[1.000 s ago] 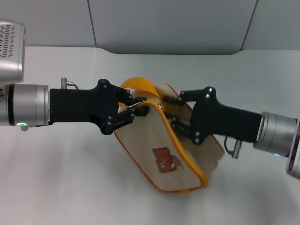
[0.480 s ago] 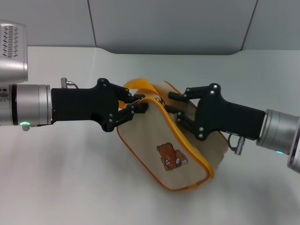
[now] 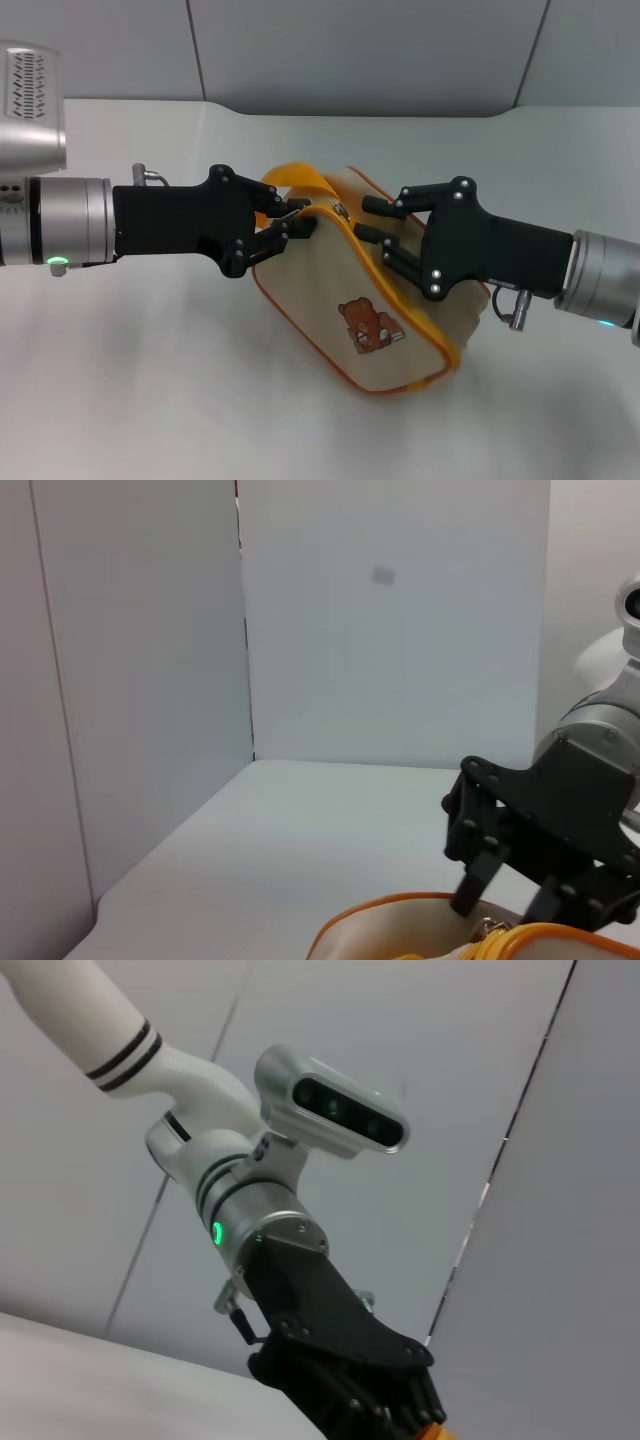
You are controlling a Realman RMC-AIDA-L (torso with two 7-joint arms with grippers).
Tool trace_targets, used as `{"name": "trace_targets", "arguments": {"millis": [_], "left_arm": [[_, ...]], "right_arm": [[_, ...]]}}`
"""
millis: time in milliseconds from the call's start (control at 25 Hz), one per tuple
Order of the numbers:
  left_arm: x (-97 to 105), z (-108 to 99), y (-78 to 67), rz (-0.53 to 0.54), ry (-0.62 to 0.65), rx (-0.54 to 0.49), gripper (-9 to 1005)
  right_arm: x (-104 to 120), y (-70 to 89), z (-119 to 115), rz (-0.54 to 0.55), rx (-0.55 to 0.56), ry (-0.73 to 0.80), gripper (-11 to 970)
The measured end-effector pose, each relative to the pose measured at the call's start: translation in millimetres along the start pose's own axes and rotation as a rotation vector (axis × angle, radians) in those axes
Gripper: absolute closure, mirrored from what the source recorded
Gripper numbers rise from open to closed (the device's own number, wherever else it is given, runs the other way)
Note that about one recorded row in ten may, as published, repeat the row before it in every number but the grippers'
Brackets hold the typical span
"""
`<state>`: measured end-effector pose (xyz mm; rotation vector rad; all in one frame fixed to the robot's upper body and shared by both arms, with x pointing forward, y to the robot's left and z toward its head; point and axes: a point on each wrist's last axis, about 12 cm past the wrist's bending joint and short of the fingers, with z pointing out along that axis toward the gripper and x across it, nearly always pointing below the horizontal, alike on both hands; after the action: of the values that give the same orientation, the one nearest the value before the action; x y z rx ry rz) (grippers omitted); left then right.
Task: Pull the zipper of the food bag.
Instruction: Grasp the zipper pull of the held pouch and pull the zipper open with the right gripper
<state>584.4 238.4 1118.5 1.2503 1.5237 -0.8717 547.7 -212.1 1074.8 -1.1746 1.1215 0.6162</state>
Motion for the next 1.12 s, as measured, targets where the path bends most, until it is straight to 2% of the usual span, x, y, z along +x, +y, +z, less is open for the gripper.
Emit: {"name": "trace_targets", "arguments": {"millis": [600,880,1120], "left_arm": [[-1,1,-2.8,0.007,-0.006,0.019,861],[0,1,-3.3,0.007,-0.007,0.018,861],[0,2,-3.8,0.005,-0.007,0.021,862]], "right_arm": [[1,-1.0,16,0.012,-0.019,0.019,754],[2,1.9,14,0.01,-0.019,0.013,753],[2,2.6,13,0.007,-0.021,0.015,892]]}}
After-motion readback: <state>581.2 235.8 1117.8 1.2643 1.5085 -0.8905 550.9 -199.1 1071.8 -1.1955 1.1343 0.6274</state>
